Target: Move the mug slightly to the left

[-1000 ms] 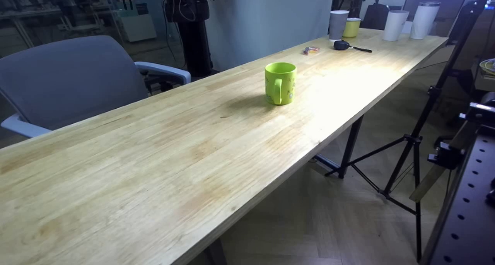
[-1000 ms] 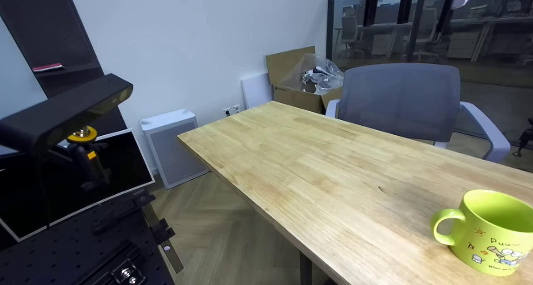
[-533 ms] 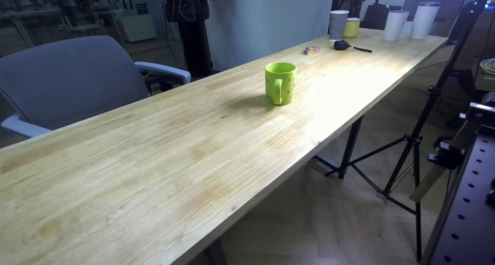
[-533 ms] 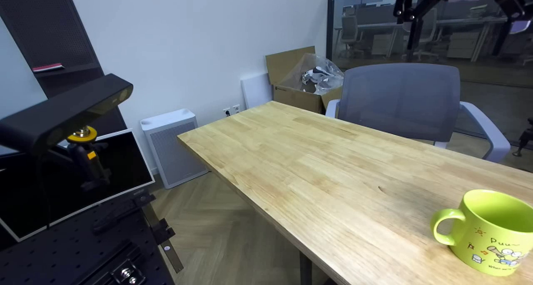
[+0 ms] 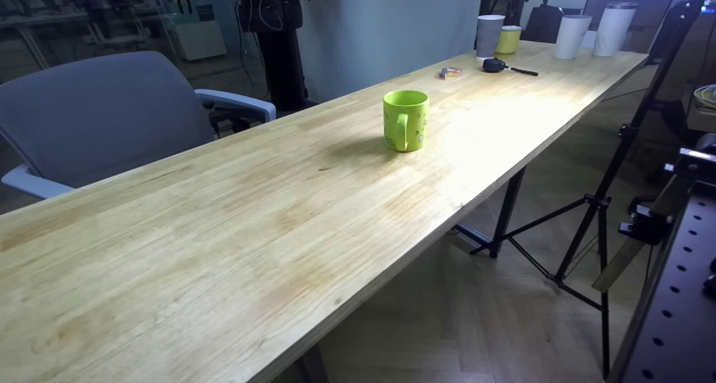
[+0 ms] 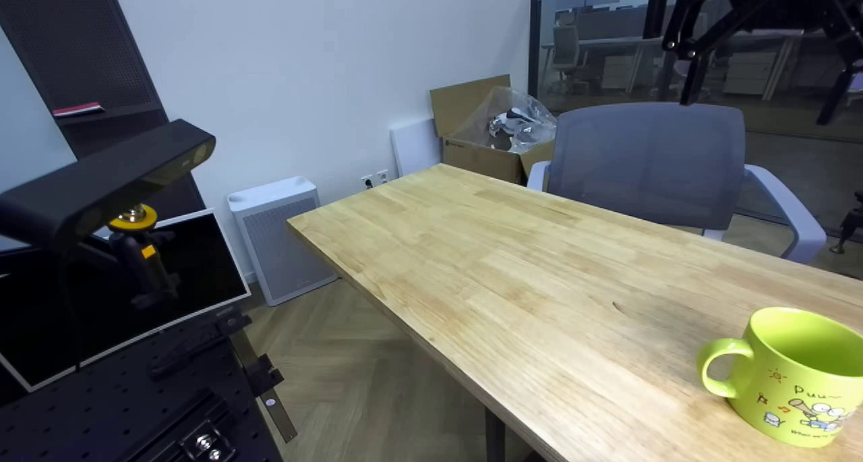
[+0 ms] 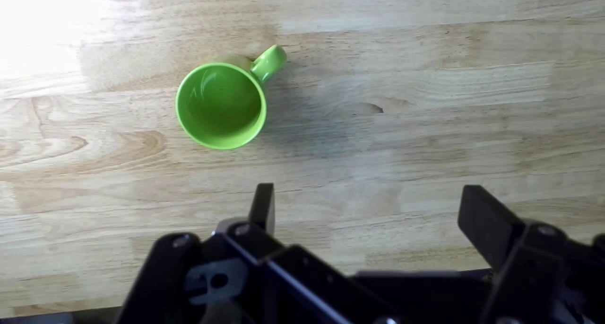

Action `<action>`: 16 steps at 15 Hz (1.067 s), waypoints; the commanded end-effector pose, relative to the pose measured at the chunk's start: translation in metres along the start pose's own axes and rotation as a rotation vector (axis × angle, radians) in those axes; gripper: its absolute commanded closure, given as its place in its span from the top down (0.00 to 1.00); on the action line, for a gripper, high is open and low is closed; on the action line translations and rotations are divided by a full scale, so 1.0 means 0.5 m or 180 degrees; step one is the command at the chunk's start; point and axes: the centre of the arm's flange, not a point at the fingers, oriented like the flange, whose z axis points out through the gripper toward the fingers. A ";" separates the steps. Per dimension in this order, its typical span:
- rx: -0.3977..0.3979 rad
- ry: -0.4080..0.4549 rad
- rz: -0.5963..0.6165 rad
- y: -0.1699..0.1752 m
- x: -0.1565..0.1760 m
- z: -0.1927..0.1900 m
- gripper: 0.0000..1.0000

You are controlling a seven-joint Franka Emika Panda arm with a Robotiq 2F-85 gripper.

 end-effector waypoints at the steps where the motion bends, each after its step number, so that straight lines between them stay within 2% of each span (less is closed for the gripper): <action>1: 0.0001 0.0000 -0.0001 0.000 0.001 -0.001 1.00; 8: -0.0008 -0.0018 -0.0005 -0.002 0.002 0.001 1.00; 16: -0.0067 -0.0242 0.0038 0.007 -0.003 0.114 1.00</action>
